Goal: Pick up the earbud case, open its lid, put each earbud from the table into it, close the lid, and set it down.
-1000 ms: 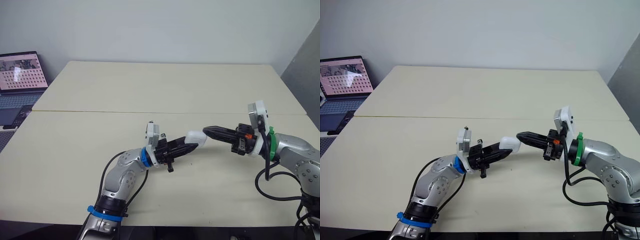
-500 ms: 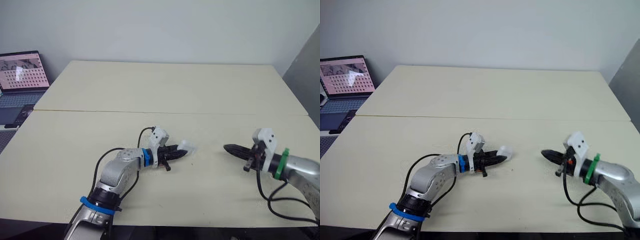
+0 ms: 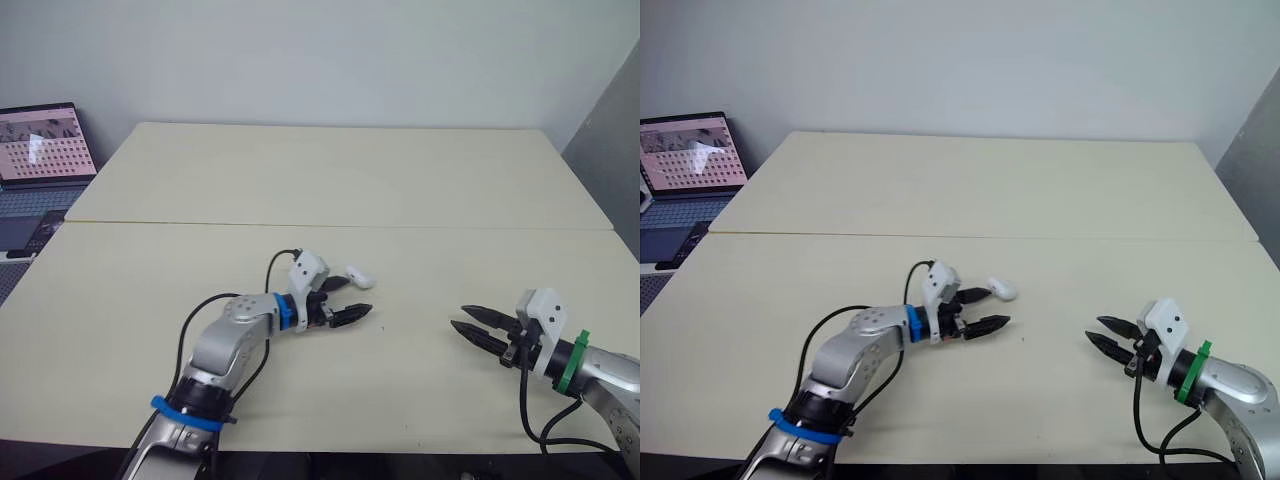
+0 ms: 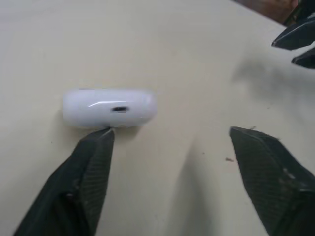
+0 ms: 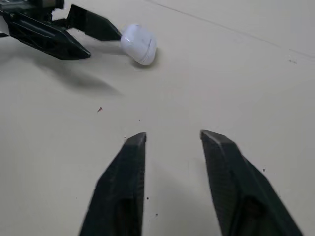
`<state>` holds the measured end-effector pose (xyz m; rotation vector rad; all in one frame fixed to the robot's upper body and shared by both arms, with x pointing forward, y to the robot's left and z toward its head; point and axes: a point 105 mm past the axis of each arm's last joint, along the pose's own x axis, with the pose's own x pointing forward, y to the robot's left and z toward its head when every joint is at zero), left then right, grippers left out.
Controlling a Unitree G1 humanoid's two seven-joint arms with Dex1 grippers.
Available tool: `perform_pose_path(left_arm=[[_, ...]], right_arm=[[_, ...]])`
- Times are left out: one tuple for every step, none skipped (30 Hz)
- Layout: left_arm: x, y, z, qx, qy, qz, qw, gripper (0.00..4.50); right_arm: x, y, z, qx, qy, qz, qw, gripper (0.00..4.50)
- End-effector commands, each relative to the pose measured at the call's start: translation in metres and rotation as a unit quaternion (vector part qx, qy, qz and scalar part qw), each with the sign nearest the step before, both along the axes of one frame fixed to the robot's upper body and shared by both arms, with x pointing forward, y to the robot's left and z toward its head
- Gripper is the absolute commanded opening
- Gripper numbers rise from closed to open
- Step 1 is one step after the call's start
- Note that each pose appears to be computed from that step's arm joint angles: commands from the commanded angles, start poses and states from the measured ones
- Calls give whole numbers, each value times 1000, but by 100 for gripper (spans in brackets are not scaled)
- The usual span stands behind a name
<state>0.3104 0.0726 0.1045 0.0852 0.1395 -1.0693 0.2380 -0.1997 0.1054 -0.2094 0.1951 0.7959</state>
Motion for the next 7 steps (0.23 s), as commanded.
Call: perform_pose_path(left_arm=[[-3, 22, 24, 13, -102, 14, 995, 450], [-7, 27, 26, 11, -111, 13, 994, 450], [-14, 32, 24, 3, -102, 11, 995, 450], [-22, 37, 23, 0, -97, 5, 995, 450], [-27, 39, 22, -2, -94, 2, 996, 450], [-33, 41, 19, 7, -96, 0, 995, 450], [-36, 42, 17, 11, -93, 0, 996, 450]], right_arm=[[-6, -11, 4, -12, -25, 7, 1000, 309], [-7, -13, 3, -8, -25, 6, 1000, 351], [-10, -16, 1, -4, -17, 8, 1000, 388], [-12, -19, -1, 2, -8, 8, 1000, 423], [-13, -20, -1, 6, -3, 8, 1000, 446], [-13, -23, -2, 7, -1, 7, 1000, 446], [-13, -24, -2, 9, 1, 6, 1000, 446]])
